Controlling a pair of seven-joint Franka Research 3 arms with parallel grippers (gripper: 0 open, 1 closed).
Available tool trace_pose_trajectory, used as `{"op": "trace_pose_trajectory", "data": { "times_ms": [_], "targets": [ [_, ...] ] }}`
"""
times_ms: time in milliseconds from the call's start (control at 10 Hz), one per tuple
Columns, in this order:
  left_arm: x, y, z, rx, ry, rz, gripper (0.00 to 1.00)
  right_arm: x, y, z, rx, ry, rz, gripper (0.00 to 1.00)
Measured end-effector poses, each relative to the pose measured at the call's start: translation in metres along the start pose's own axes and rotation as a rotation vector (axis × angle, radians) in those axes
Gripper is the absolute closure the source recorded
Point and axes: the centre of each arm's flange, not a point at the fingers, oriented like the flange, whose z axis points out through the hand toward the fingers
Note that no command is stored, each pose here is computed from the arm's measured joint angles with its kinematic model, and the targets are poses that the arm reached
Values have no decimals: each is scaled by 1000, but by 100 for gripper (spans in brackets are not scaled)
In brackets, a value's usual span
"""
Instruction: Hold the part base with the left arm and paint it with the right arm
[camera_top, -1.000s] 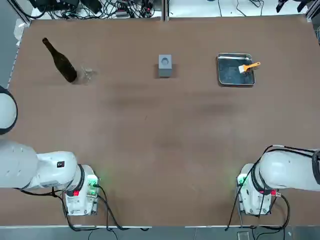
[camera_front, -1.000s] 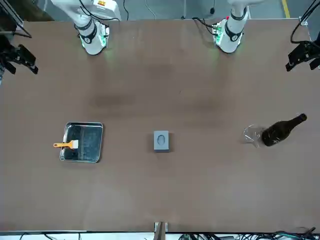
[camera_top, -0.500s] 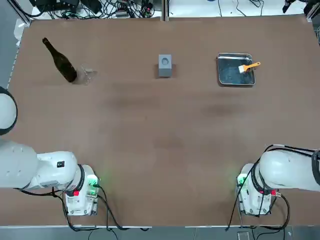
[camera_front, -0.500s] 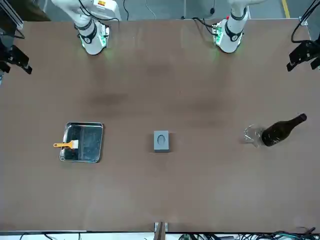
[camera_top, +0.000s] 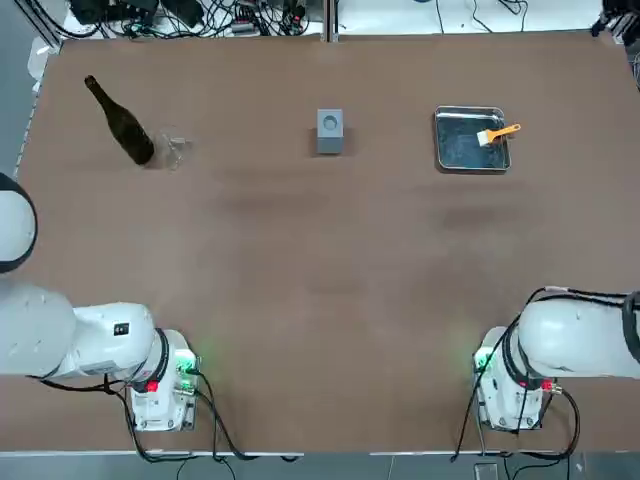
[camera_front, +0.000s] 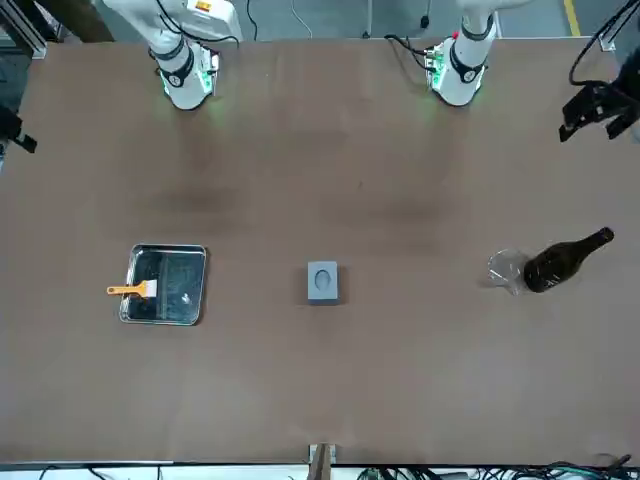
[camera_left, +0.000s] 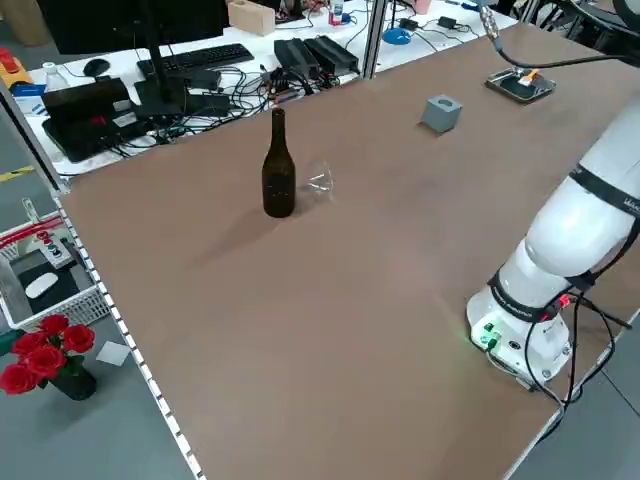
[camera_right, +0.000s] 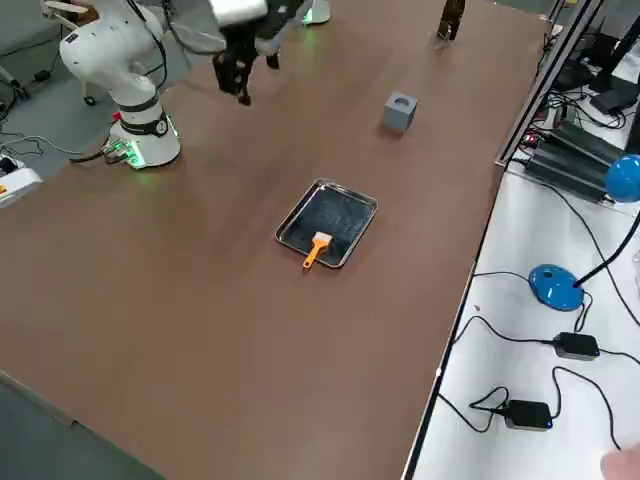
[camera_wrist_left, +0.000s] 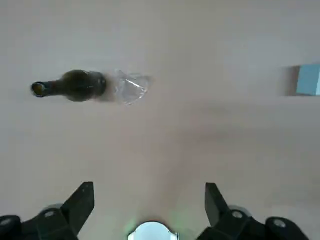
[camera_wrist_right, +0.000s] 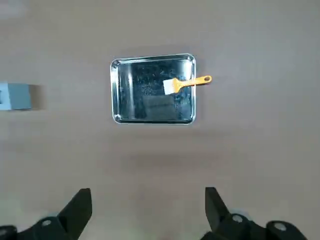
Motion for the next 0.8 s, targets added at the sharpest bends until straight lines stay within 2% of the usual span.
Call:
{"op": "trace_pose_trajectory", "data": {
  "times_ms": [400, 600, 800],
  "targets": [
    [28, 70, 51, -9, -39, 134, 5, 29, 92, 76, 269, 29, -61, 0],
    [47, 108, 94, -29, -53, 200, 19, 42, 111, 124, 429, 33, -69, 0],
    [64, 151, 137, -68, -60, 270, 52, 49, 139, 161, 583, 28, -38, 0]
  ]
}}
